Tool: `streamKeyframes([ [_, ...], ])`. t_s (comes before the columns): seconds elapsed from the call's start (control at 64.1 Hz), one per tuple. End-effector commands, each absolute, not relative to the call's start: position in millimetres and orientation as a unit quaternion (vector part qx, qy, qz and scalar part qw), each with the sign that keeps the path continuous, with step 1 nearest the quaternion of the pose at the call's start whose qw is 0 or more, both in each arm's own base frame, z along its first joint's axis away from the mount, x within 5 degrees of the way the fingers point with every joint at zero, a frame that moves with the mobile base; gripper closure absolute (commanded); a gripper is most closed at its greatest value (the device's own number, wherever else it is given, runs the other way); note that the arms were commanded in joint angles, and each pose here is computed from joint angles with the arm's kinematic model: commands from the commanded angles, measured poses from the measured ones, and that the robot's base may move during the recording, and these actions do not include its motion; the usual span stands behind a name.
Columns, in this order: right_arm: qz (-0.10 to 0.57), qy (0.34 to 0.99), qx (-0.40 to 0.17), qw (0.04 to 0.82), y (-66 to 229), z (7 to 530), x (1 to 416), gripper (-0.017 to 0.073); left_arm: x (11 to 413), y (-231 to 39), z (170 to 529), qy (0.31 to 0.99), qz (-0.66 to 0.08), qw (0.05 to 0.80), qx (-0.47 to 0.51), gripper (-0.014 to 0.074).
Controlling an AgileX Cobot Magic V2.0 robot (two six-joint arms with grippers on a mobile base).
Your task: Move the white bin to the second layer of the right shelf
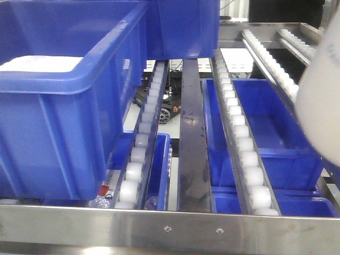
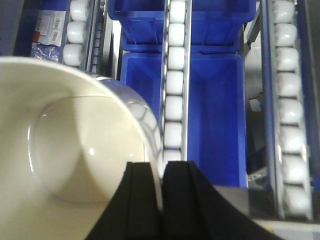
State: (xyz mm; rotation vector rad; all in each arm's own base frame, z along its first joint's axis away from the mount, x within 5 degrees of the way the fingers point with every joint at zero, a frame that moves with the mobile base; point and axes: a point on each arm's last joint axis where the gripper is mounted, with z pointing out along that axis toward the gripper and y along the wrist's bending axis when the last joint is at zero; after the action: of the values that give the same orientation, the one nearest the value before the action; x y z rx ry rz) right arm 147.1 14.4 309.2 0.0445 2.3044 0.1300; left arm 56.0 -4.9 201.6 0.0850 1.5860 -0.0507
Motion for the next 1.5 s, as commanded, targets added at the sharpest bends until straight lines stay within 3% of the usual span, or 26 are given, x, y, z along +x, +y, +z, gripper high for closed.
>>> streamKeyframes([
  [0.0,0.059,0.883,0.024,0.466,15,320,171,0.0505,56,-5,200,0.688,-0.028,0.725,0.032,0.0509],
  [0.328,0.052,0.909,0.027,0.414,20,278,225,0.0504,56,-5,200,0.688,-0.028,0.725,0.032,0.0509],
  [0.905,0.046,0.927,0.025,0.372,21,258,238,0.0495,56,-5,200,0.688,-0.028,0.725,0.032,0.0509],
  [0.983,0.045,0.930,0.025,0.365,21,257,237,0.0445,56,-5,200,0.688,-0.028,0.725,0.032,0.0509],
  [1.186,0.046,0.938,0.029,0.343,21,254,233,0.0214,56,-5,200,0.688,-0.028,0.725,0.032,0.0509],
  [1.482,0.058,0.924,0.034,0.378,21,274,220,0.0207,56,-5,200,0.688,-0.028,0.725,0.032,0.0509],
])
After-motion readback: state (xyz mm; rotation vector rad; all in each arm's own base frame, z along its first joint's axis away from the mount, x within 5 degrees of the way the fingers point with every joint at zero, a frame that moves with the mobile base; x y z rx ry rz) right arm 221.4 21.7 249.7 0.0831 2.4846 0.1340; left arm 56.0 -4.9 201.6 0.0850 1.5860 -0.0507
